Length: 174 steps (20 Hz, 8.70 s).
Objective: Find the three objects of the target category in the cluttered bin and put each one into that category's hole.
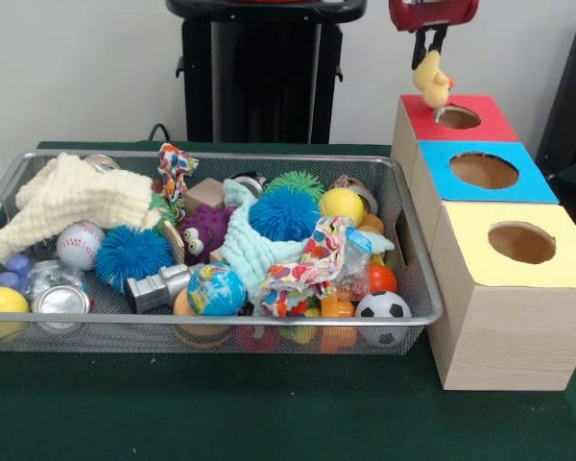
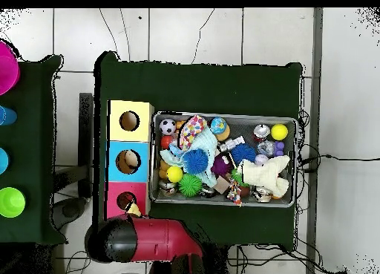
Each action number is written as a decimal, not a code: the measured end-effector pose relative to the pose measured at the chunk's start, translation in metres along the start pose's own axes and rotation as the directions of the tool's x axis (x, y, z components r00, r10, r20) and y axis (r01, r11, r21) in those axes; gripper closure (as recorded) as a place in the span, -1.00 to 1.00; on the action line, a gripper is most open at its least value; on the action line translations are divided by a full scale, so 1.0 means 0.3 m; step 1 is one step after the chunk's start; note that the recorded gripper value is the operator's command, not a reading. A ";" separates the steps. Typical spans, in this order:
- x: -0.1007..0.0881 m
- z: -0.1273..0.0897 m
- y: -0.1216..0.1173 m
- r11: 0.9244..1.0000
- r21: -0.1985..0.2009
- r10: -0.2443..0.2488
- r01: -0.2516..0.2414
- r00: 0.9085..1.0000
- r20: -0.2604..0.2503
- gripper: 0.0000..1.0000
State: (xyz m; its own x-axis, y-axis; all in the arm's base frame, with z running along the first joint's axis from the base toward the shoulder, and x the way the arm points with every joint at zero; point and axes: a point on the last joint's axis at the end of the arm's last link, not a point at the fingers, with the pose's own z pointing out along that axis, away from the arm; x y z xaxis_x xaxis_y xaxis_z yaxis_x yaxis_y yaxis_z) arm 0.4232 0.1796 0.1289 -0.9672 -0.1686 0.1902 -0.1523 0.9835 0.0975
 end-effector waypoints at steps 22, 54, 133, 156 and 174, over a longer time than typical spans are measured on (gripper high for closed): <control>0.083 0.088 0.167 0.993 0.045 -0.111 0.113 0.993 -0.030 1.00; 0.070 0.115 0.185 0.997 0.048 -0.058 0.058 0.998 -0.012 -1.00; 0.117 -0.025 0.247 0.990 -0.024 0.143 -0.141 0.986 0.082 -1.00; -0.022 0.066 -0.060 0.955 0.013 0.293 -0.296 0.949 0.117 -1.00; -0.057 0.126 -0.128 0.947 -0.001 0.320 -0.322 0.942 0.106 -1.00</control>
State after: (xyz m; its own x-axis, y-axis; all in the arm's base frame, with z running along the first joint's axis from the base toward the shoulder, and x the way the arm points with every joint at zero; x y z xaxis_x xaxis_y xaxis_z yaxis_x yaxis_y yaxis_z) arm 0.4379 0.1472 0.0849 -0.9809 0.1628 0.1069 0.1671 0.9854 0.0322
